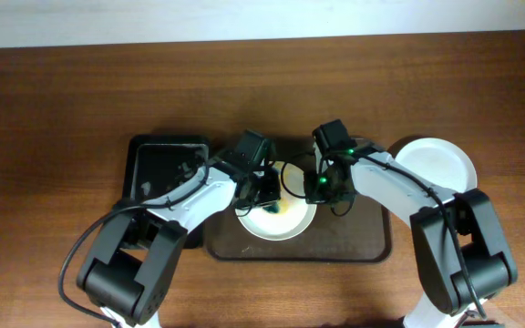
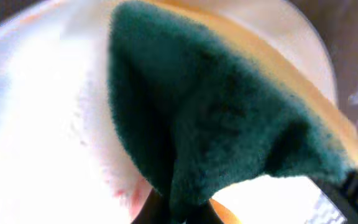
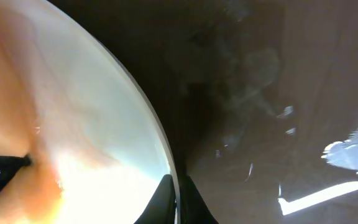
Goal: Clean dirty plates on tray and stack at the side
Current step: 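Pick up the sponge with the left gripper and scrub the last plate, then lift the last plate with the right gripper and place it on the stack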
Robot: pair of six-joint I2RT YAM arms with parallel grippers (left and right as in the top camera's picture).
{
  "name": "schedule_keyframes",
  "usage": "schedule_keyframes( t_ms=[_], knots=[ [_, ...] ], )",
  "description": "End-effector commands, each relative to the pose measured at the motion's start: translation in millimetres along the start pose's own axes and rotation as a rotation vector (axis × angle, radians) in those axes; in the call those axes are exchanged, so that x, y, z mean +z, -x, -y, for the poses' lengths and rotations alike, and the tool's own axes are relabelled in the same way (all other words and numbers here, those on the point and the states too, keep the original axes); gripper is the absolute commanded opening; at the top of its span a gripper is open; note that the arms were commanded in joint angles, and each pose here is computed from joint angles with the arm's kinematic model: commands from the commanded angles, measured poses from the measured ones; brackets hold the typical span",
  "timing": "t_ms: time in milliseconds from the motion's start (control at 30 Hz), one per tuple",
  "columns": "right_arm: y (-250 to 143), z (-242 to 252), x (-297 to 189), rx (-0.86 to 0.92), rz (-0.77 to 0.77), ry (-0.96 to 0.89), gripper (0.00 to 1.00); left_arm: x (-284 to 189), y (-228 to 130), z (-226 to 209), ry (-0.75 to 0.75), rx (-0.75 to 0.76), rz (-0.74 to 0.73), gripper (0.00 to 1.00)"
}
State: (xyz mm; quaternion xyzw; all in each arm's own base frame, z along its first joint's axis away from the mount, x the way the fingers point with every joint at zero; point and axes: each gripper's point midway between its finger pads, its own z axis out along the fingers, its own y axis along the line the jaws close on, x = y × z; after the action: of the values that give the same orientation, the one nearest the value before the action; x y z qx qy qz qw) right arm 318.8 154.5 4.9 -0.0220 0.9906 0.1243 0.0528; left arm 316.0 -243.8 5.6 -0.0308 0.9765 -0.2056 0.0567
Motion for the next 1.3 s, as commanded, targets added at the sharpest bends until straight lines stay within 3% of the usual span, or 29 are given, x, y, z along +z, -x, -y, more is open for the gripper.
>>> schedule_keyframes(
  t_ms=[0, 100, 200, 233, 300, 433, 533, 567, 633, 667, 733, 833, 933, 1000, 1100, 1133, 1167, 1267],
  knots=[
    [-5.6, 21.1, 6.2, 0.008, -0.015, -0.092, 0.04, -17.6, 5.1, -48.4, 0.15, 0.052, 0.011, 0.0],
    [-5.6, 20.5, 6.2, 0.007, -0.015, -0.09, 0.04, -46.4, 24.9, 4.7, -0.048, 0.155, 0.071, 0.0],
    [-5.4, 18.0, 6.5, 0.007, -0.015, -0.075, 0.19, -29.0, 23.6, 27.9, -0.096, 0.108, 0.082, 0.0],
    [-3.8, 17.5, 6.6, 0.006, -0.009, -0.074, 0.18, -17.8, 21.2, 36.3, -0.107, 0.113, 0.082, 0.0],
    [-3.2, 17.2, 6.5, 0.006, -0.007, -0.072, 0.05, 6.6, 15.8, 42.1, -0.112, 0.108, 0.065, 0.0],
    [-5.6, 18.3, 6.4, 0.008, -0.016, -0.077, 0.04, 10.4, 6.6, -6.6, 0.045, 0.025, -0.003, 0.0],
    [-5.8, 17.6, 6.4, 0.008, -0.018, -0.073, 0.04, -38.6, 21.4, -25.8, 0.062, 0.11, 0.037, 0.0],
    [-6.3, 15.1, 6.6, 0.008, -0.021, -0.058, 0.16, -51.8, 25.0, -19.9, 0.039, 0.151, 0.063, 0.0],
    [-4.6, 9.0, 6.4, 0.006, -0.019, -0.026, 0.04, -92.9, 32.1, -2.2, 0.004, 0.25, 0.162, 0.0],
    [-2.7, 6.9, 3.5, 0.006, -0.017, -0.019, 0.04, -108.4, 36.0, -0.7, 0.01, 0.254, 0.207, 0.0],
    [19.6, 2.9, -32.2, 0.003, 0.05, -0.034, 0.04, -144.0, 46.4, -34.3, 0.162, 0.2, 0.304, 0.0],
    [43.0, 15.1, -96.8, -0.071, 0.206, -0.17, 0.04, -161.7, 52.1, -99.8, 0.352, 0.069, 0.303, 0.0],
    [41.9, 58.2, -169.9, -0.067, 0.374, -0.464, 0.04, -168.1, 61.9, -146.2, 0.414, 0.042, 0.285, 0.0],
    [43.1, 68.1, -205.0, -0.045, 0.478, -0.551, 0.04, -155.5, 62.4, -165.6, 0.434, -0.001, 0.247, 0.0],
    [42.9, 62.7, -223.4, -0.091, 0.544, -0.681, 0.04, -122.1, 57.1, -183.1, 0.458, -0.022, 0.149, 0.12],
    [42.7, 55.3, -226.4, -0.118, 0.564, -0.712, 0.04, -113.2, 54.0, -187.5, 0.465, -0.026, 0.119, 0.3],
    [41.4, 40.6, -234.1, -0.172, 0.61, -0.78, 0.04, -105.6, 49.9, -191.5, 0.472, -0.031, 0.088, 0.59],
    [37.9, 20.8, -253.5, -0.239, 0.702, -0.913, 0.04, -104.9, 40.9, -193.7, 0.48, -0.038, 0.05, 0.68]
  ],
)
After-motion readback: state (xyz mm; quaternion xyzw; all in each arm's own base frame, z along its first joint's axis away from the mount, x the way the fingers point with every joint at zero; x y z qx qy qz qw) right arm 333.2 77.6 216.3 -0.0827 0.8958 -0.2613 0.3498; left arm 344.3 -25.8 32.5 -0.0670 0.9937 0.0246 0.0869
